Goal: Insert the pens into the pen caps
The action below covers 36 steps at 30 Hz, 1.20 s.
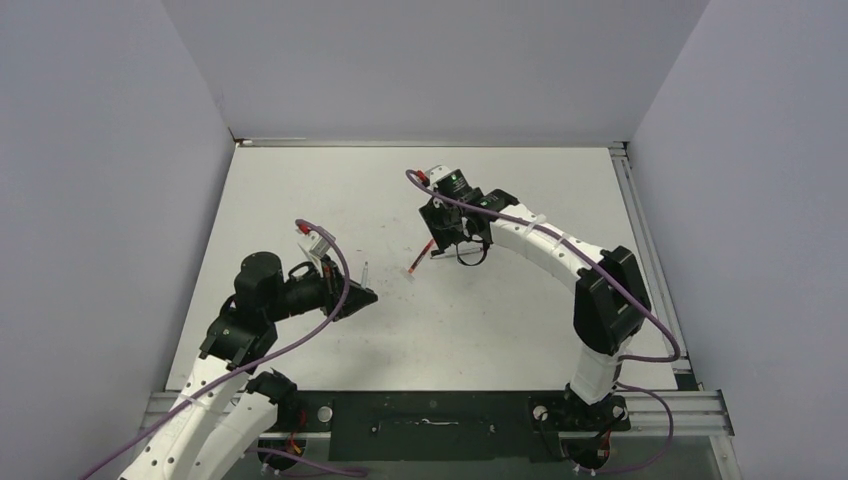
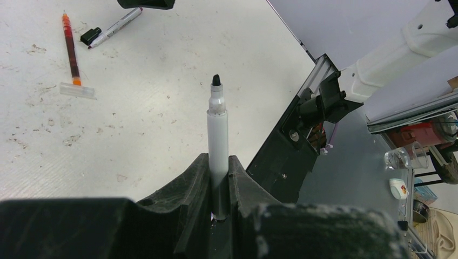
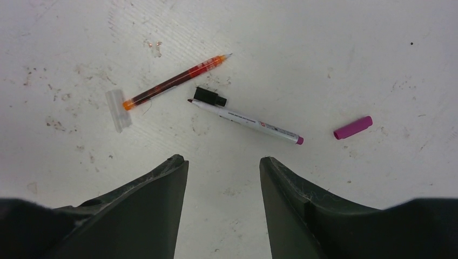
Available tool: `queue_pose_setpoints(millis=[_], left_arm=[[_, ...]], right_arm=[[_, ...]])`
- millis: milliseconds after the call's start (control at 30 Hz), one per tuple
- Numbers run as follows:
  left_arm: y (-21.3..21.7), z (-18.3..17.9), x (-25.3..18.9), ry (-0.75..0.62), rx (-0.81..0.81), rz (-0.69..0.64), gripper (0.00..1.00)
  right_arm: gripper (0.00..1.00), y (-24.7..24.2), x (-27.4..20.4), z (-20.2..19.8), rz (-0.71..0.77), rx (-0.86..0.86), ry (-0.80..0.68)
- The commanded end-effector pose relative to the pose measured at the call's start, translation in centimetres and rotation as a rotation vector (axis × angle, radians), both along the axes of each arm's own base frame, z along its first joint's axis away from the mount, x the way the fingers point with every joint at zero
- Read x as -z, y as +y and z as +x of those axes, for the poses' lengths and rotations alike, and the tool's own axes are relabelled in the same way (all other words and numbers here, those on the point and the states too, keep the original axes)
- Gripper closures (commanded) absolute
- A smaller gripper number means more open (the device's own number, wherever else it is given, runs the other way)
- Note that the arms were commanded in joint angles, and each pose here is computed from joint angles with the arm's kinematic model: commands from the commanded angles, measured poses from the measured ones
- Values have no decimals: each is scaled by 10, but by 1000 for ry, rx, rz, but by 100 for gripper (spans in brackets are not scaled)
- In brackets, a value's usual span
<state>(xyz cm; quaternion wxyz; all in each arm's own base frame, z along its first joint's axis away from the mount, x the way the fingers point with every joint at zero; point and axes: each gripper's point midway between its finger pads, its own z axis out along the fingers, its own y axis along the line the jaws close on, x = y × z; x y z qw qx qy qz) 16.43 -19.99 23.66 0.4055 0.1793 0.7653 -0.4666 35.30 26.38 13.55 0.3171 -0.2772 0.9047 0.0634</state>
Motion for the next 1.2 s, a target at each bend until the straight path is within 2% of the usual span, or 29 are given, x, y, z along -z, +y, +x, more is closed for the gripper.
queue_pose_setpoints(millis=[0,500,867,1167], left_arm=[[-1,0,-2,-34,9,10,100],[0,0,0,-32,3,19,100],[0,0,1,-28,0,21,100],[-1,0,1,-26,3,21,100]], right_arm=[[49,-7,-5,26,-16,72,-39],[53,-24,72,64,-128,156,47],[53,-29,96,49,-155,112,107],[47,-25,105,31,-162,48,132]])
